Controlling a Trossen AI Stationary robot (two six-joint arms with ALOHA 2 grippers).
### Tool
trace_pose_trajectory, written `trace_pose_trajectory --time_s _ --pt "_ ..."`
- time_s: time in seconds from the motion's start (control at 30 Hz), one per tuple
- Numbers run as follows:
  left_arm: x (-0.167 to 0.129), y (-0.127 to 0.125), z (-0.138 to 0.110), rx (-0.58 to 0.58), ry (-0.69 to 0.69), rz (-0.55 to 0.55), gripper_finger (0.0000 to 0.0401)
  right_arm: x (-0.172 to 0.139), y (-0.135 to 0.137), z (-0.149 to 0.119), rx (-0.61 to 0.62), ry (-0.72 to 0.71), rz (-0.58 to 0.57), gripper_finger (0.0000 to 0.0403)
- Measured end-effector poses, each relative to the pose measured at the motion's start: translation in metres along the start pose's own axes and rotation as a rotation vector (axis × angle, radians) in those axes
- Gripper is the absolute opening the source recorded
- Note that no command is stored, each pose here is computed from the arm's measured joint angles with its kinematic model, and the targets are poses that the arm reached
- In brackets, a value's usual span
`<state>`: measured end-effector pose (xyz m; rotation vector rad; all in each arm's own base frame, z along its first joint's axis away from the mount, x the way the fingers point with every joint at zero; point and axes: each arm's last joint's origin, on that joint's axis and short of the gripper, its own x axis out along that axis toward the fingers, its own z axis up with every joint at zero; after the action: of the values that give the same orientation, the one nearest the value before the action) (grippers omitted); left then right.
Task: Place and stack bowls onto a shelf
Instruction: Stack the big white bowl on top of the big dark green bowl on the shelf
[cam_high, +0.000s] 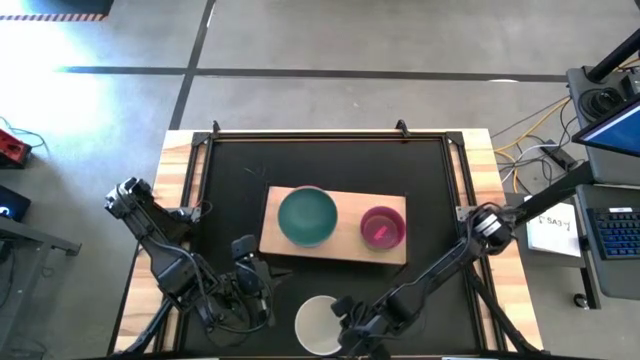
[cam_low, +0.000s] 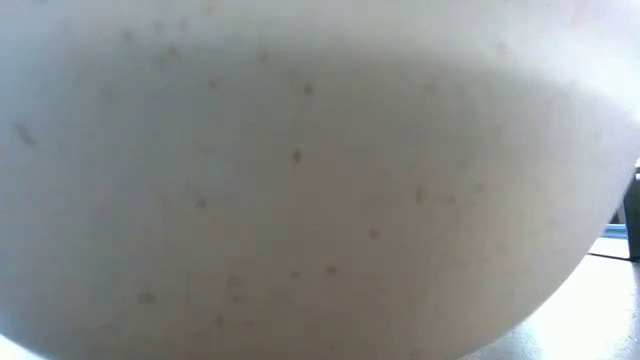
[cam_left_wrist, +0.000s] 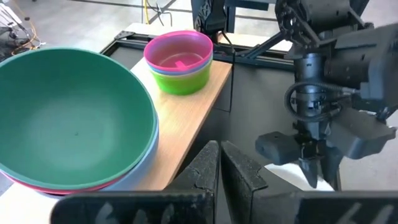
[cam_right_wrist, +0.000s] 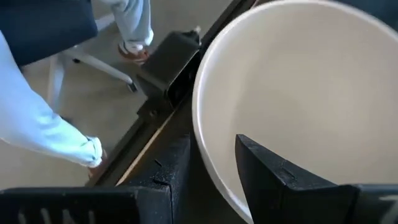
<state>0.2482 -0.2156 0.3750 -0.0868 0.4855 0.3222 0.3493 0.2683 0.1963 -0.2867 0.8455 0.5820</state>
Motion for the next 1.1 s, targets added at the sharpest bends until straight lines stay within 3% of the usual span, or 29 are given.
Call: trace_pose_trajectory --time_s 0.43,0.73,0.93,1.1 --pt "-0.001 0.0 0.0 0.002 0.002 -0.003 0.0 0.014 0.0 -0.007 -0.026 0.035 -0.003 0.0115" --pt "-0.002 -0.001 -0.001 0.004 0.002 -0.007 0.0 0.013 0.0 -0.006 -0.026 0.03 -0.003 0.0016" --pt "-0.003 -0.002 -0.002 0.017 0.005 -0.012 0.0 0.007 0.0 -0.002 0.01 0.02 -0.002 0.0009" --pt "-0.01 -0.003 -0.004 0.028 0.006 -0.03 0.0 -0.024 0.0 0.023 0.045 -0.014 0.0 0.0009"
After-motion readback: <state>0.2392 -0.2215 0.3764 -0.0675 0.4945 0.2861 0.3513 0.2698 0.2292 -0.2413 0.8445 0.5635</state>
